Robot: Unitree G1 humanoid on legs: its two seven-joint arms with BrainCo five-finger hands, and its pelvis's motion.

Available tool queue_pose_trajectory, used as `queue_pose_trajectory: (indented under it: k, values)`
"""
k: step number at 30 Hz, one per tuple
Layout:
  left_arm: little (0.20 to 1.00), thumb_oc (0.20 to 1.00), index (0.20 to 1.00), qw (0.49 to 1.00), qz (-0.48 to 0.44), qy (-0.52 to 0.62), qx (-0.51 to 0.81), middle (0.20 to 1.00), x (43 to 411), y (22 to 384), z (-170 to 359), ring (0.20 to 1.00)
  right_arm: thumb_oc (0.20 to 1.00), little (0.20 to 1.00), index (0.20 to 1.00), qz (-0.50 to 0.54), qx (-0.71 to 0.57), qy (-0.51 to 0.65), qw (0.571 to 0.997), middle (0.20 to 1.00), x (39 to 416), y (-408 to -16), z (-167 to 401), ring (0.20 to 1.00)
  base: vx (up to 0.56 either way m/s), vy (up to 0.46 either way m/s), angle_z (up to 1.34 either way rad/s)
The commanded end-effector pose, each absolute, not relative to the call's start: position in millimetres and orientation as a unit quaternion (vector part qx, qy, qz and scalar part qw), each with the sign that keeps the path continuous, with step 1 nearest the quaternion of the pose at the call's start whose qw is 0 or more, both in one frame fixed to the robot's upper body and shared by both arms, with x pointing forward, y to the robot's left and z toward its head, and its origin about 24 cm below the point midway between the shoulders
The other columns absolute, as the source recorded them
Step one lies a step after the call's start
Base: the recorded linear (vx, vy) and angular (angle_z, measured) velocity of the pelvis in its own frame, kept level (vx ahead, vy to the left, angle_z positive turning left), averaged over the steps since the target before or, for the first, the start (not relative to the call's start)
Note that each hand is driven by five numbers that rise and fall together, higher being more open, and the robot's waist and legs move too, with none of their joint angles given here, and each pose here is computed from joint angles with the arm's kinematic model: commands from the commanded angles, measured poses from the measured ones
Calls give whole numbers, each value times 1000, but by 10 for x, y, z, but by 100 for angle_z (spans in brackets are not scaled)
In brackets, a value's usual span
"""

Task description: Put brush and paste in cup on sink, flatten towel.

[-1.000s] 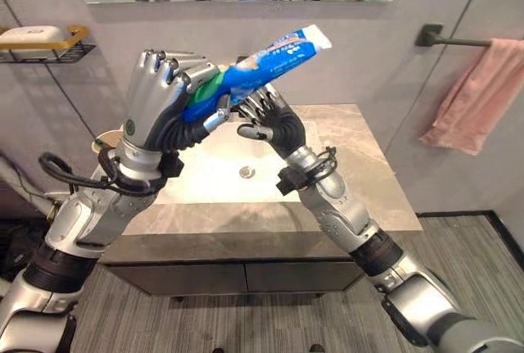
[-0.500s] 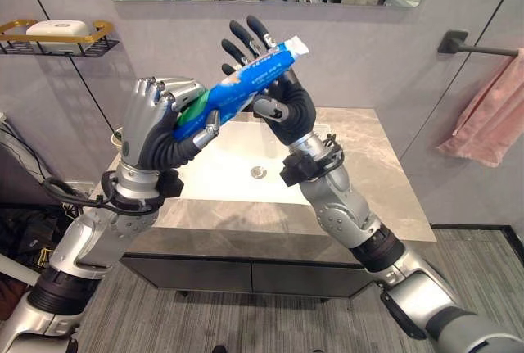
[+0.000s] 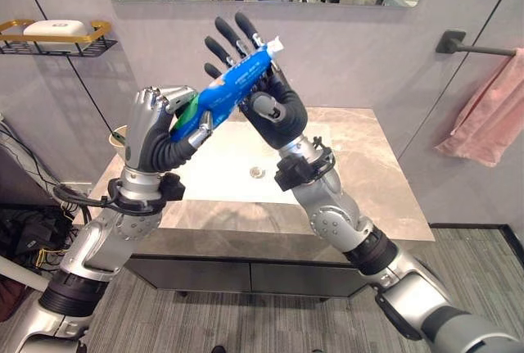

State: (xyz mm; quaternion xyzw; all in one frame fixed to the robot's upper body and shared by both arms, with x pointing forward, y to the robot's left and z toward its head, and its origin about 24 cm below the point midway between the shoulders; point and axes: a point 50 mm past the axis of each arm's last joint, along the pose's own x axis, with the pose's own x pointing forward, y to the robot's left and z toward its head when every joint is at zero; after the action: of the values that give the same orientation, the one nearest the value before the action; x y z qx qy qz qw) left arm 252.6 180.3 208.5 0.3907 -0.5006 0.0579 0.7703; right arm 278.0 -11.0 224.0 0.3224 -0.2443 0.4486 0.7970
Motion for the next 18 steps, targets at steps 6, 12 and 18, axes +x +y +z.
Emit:
queue_pose_trajectory:
  k: [6,12,18]
  values:
    - [200,200,200,762,47,-506,400,200,2577,1824,2201,200,1000,1000,1000,504,323,-310,739,1000,2598,-22,2616,1000,0,0,0]
    - [200,200,200,770,42,-492,403,200,2591,1836,2140,200,222,222,222,499,335,-307,737,222,2597,-6,2614,222,0,0,0]
    - [200,200,200,770,39,-488,408,200,2592,1838,2121,200,200,200,200,499,340,-307,736,200,2590,4,2619,200,0,0,0]
